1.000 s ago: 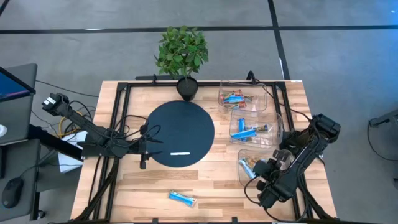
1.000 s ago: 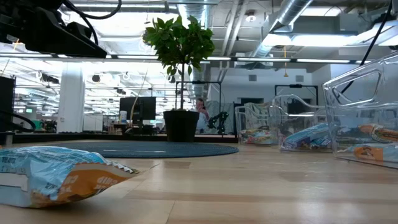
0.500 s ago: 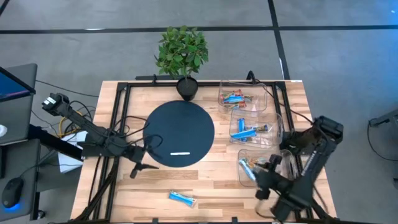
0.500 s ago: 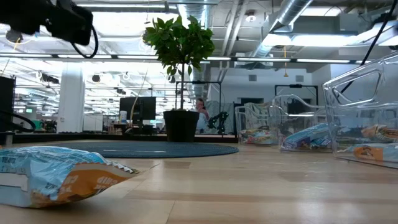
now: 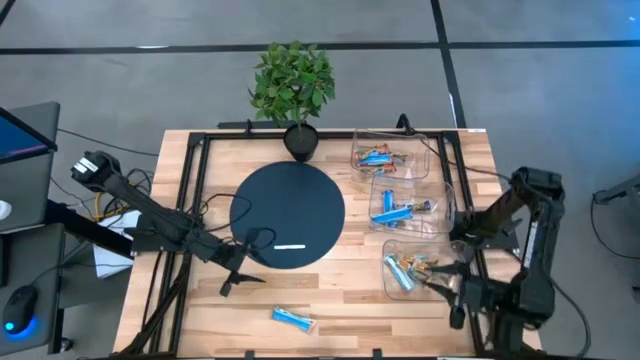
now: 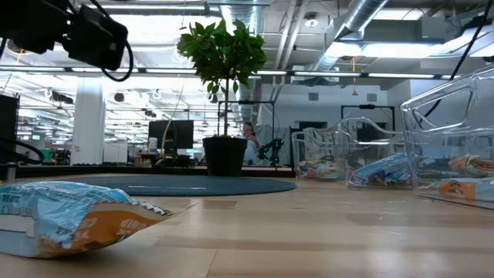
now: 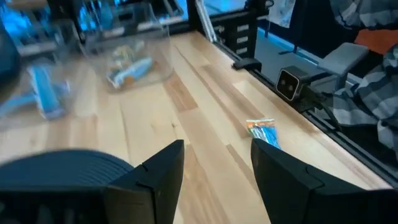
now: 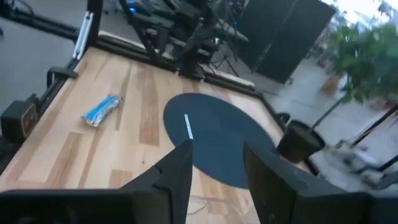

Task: Pick and place Granola Bars by type
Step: Put the yellow granola bar into the bottom transparent bin

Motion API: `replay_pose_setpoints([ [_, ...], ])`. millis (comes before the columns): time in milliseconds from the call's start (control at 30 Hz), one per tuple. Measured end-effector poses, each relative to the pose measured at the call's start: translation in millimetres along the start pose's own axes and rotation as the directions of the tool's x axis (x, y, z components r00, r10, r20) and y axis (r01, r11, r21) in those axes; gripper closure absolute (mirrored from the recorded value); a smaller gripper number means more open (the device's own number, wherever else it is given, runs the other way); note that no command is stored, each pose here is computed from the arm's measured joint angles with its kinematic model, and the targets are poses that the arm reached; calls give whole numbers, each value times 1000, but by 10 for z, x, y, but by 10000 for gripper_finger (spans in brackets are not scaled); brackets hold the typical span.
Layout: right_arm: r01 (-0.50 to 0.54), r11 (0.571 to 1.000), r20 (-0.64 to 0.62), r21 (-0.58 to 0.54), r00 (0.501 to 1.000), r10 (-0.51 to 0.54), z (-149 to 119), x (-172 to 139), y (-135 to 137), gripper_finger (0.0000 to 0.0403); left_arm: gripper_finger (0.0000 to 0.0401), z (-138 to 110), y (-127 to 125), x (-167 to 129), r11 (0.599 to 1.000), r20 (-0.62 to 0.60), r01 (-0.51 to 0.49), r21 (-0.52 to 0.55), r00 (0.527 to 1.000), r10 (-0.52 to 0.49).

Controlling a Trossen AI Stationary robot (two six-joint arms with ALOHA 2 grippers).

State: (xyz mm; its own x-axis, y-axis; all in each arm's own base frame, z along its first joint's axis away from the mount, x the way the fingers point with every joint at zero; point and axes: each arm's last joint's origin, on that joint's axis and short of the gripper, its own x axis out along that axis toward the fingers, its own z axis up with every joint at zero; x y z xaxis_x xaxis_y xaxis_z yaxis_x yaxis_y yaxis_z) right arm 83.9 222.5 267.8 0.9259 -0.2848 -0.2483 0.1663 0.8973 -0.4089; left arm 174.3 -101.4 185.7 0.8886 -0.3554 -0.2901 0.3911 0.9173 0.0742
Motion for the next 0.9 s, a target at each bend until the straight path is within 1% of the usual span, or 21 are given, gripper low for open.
replay_pose_setpoints([
  [67, -11, 999, 0, 47, 1000, 11, -106, 26, -79, 268, 219, -7, -17, 96, 999, -35, 0, -40, 999, -1],
  [133, -27, 997, 15, 72, 1000, 26, -208, 49, -145, 269, 219, -3, -54, 200, 999, -71, 5, -53, 997, -9],
  [233, -44, 996, 55, 83, 998, 39, -338, 79, -224, 269, 219, 77, -143, 389, 999, -111, 29, -37, 993, -33],
  [333, -61, 992, 74, 110, 996, 53, -374, 86, -340, 269, 219, 165, -248, 582, 999, -175, 53, -9, 983, -54],
  [400, -68, 990, 74, 120, 995, 59, -349, 95, -425, 269, 218, 237, -308, 707, 998, -222, 65, 3, 973, -63],
  [533, -81, 988, 59, 131, 996, 74, -209, 142, -588, 269, 218, 332, -388, 919, 997, -320, 71, 18, 945, -62],
  [700, -113, 988, 5, 102, 994, 113, 6, 368, -716, 269, 218, 335, -429, 1104, 998, -419, 61, 23, 907, -46],
  [733, -138, 987, 1, 82, 990, 139, 51, 442, -725, 269, 218, 318, -433, 1120, 998, -438, 58, 20, 898, -44],
  [800, -236, 971, 27, 28, 972, 235, 147, 583, -718, 269, 218, 297, -436, 1132, 999, -465, 49, 5, 885, -41],
  [833, -297, 955, 58, -16, 953, 297, 188, 654, -717, 269, 218, 290, -435, 1129, 999, -472, 41, -9, 881, -40],
  [900, -410, 904, 140, -121, 894, 425, 272, 763, -727, 269, 218, 272, -437, 1122, 999, -489, 25, -34, 872, -39],
])
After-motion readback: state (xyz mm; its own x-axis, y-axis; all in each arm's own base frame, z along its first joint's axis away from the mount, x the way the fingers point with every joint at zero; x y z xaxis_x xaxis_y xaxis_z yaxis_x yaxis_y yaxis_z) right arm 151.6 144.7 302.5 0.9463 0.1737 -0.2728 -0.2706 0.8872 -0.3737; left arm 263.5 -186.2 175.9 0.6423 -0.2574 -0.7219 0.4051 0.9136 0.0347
